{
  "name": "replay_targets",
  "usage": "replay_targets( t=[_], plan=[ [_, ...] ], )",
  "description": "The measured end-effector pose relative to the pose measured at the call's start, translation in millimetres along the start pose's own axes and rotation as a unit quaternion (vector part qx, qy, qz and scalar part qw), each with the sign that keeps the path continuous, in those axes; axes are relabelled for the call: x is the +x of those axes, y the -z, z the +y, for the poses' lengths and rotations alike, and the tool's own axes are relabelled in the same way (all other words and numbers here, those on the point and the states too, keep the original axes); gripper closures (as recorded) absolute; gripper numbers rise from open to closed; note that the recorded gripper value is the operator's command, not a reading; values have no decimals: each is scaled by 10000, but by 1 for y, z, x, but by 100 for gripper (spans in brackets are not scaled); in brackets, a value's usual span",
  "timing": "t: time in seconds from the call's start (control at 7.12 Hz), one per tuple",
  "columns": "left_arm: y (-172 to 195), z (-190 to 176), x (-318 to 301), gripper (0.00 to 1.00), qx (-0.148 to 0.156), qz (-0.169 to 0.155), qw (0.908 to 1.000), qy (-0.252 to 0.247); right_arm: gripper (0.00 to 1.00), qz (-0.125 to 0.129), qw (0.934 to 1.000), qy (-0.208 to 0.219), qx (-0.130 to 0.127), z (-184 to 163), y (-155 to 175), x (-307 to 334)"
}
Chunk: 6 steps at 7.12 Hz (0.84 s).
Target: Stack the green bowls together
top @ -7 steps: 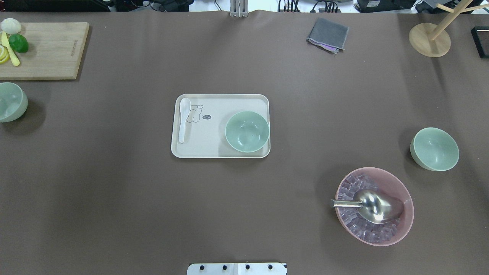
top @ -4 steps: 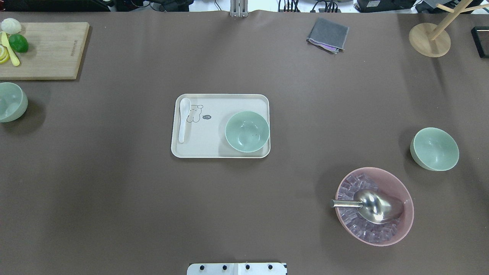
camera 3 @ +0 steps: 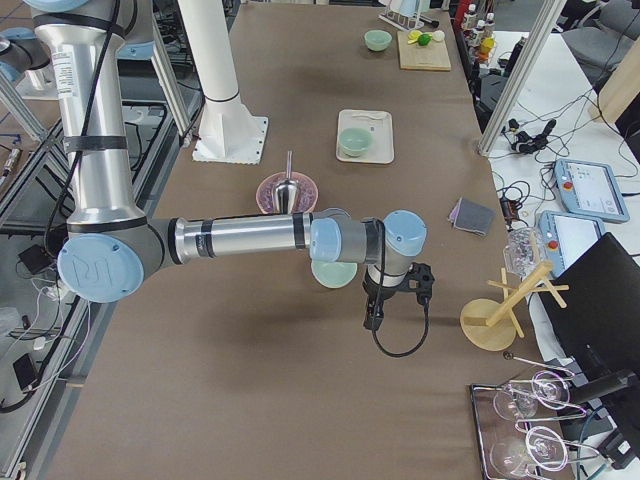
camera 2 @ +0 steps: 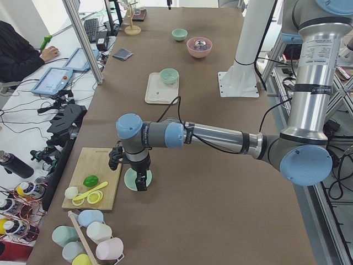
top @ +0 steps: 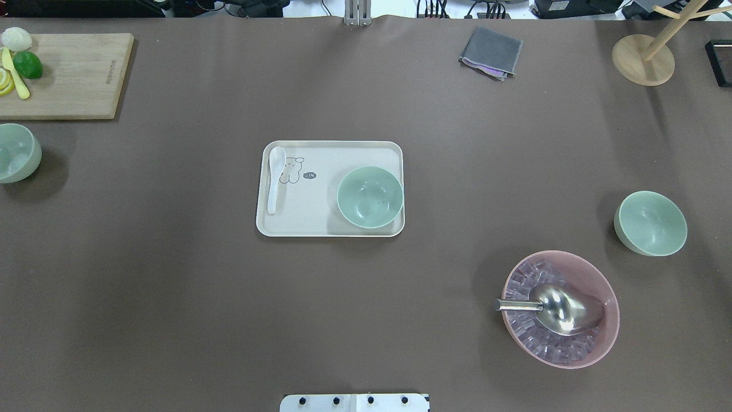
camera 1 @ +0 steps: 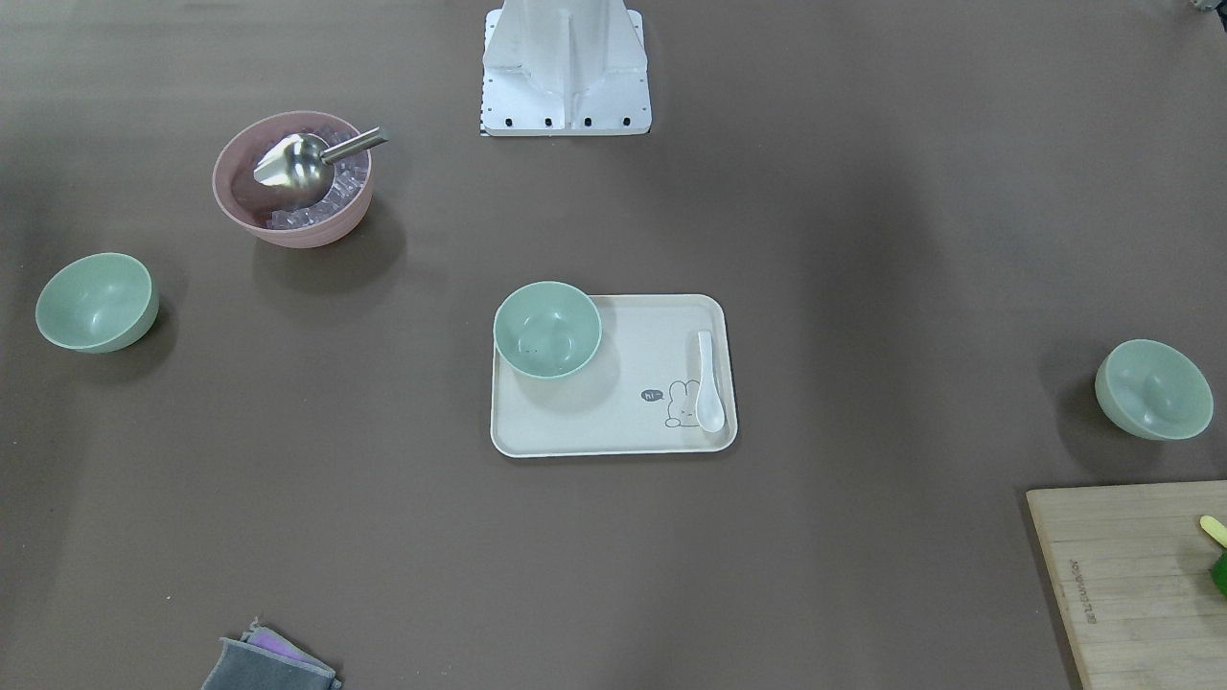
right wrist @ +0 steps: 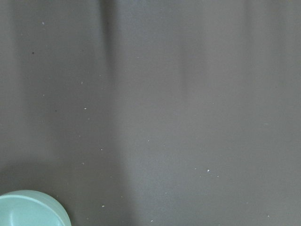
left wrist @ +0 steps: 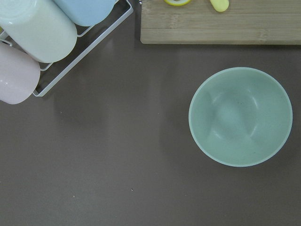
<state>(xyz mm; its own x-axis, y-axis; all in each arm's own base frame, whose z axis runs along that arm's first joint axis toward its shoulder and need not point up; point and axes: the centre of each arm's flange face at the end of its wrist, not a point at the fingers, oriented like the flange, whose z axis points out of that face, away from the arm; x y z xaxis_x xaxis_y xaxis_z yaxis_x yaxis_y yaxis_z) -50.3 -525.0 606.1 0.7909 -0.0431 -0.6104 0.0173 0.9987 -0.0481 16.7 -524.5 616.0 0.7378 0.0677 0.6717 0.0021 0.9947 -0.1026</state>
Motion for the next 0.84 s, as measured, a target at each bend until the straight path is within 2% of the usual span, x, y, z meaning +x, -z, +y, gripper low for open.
replay_targets(
  t=[0.84],
  plan=[
    [0, 0, 0, 2, 0, -8, 10000, 14, 0, -4, 10000, 28, 30, -1, 1, -1]
  ],
)
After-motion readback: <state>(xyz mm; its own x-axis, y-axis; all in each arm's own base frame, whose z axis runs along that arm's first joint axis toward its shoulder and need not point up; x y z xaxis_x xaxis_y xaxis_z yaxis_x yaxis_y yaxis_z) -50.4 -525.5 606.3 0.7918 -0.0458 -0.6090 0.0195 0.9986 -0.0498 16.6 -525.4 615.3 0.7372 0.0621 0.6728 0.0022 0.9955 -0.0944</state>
